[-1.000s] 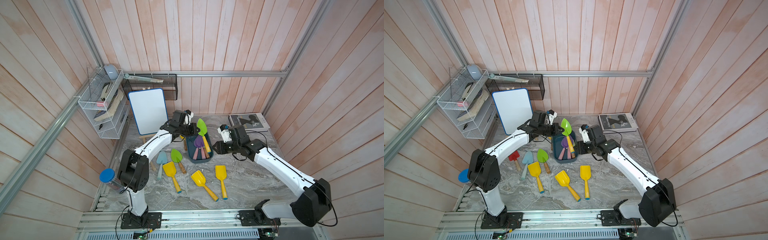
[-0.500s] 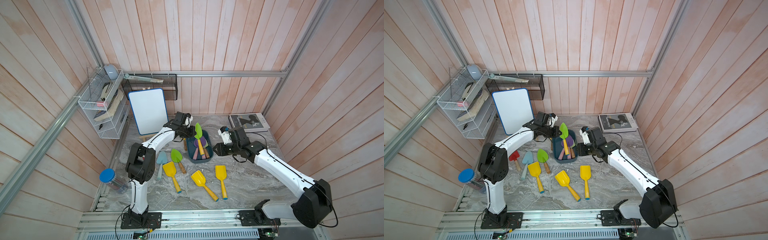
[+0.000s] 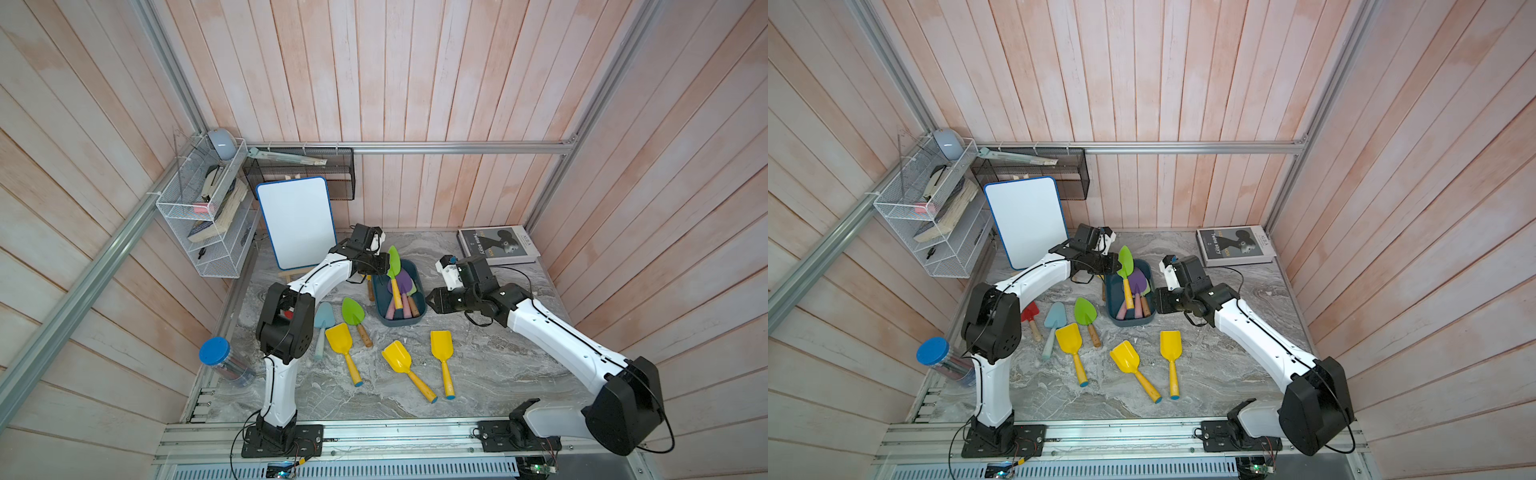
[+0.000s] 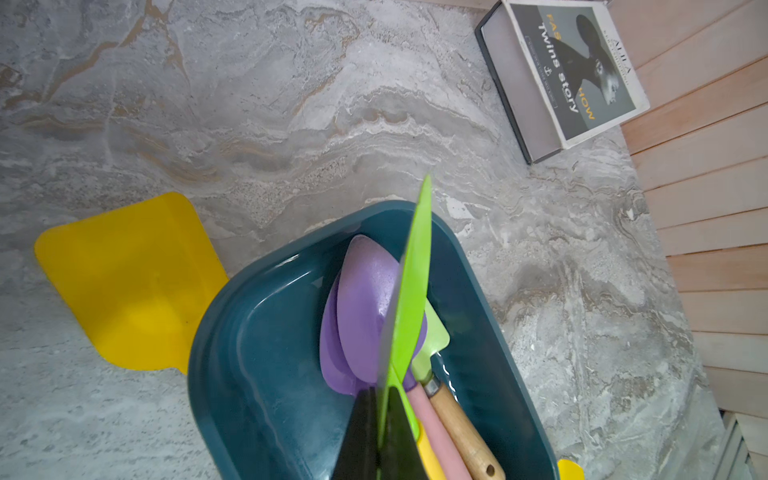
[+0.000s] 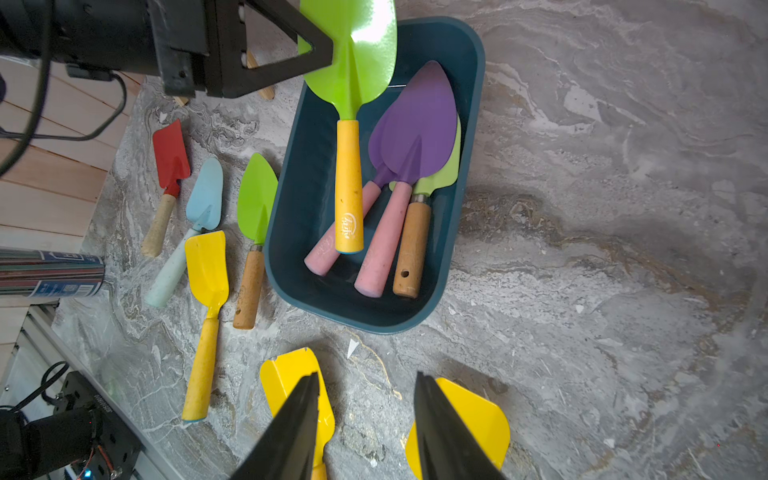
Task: Put the shovel into the storage box
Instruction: Place the shovel in the storage box.
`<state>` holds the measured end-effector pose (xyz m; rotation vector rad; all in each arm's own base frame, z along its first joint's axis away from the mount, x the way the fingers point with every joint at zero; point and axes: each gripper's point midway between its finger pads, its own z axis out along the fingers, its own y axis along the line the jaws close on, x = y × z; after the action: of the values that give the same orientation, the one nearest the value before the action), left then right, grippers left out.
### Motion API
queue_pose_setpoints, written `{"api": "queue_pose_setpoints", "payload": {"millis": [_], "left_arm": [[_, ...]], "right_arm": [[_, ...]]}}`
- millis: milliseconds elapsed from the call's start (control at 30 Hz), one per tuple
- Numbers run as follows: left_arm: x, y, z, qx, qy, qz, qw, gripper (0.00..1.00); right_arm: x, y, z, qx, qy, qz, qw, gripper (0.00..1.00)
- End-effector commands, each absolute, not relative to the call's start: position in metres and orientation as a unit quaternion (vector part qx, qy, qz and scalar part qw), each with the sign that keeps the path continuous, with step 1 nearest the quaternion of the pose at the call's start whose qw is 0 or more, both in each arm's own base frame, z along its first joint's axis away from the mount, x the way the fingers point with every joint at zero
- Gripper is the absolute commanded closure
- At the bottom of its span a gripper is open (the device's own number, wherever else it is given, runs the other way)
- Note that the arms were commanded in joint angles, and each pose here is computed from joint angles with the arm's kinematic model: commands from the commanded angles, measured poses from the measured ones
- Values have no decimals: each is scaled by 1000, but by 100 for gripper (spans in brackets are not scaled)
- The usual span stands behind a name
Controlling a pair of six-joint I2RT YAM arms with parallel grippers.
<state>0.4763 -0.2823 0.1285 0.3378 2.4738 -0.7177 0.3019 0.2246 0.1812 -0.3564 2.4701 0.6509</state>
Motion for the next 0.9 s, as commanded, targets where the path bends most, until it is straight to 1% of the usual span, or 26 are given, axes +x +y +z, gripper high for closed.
{"api": "queue_pose_setpoints", "payload": {"millis": [0,433,867], "left_arm": [[483,-284,122,134,916,-260,273,100],[478,-294,91,131,923,-274,238,100],[470,-303,74,120,924,-303,199,100]], "right_arm": [[304,223,172,-129,924,235,273,56],[306,225,171,-131,924,233,272,56],[306,224,171,-131,924,232,273,56]]}}
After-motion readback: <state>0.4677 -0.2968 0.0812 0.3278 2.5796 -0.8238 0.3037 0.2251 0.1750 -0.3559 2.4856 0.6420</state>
